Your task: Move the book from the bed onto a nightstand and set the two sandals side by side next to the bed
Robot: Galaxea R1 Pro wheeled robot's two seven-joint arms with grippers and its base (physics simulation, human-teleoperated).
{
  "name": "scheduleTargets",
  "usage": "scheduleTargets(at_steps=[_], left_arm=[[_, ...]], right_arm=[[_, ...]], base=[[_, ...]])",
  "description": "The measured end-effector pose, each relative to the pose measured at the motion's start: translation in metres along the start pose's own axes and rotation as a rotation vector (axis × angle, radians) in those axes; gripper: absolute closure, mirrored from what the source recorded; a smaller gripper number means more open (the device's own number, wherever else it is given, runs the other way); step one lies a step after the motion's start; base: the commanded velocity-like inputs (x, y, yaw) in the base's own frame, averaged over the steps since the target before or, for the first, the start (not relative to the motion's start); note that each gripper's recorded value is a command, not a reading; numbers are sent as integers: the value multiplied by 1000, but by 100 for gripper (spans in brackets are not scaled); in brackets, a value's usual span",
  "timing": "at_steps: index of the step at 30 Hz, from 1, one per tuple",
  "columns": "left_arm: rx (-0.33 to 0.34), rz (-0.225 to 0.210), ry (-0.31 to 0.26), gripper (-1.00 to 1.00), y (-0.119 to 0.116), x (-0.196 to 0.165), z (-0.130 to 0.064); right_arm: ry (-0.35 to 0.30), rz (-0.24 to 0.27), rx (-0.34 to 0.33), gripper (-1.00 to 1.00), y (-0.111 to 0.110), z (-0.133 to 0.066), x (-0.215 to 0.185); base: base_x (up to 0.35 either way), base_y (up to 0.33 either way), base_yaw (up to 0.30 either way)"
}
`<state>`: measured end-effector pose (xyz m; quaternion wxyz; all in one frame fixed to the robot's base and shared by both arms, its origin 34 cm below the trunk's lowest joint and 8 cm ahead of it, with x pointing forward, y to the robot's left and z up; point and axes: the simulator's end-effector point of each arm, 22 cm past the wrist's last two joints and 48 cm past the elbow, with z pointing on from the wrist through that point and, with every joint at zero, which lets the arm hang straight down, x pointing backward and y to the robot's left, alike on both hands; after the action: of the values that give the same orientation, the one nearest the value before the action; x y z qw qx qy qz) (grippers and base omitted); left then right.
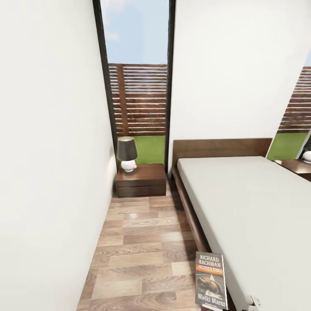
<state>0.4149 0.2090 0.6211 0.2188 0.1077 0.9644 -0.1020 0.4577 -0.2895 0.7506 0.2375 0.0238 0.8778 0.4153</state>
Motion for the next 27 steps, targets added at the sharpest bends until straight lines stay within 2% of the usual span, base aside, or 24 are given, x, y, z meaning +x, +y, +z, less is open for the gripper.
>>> scheduleTargets(at_steps=[27], left_arm=[[0, 0, 0, -100, 0, 0, 0]], right_arm=[[1, 0, 0, 100, 0, 0, 0]], base=[[324, 0, 0]])
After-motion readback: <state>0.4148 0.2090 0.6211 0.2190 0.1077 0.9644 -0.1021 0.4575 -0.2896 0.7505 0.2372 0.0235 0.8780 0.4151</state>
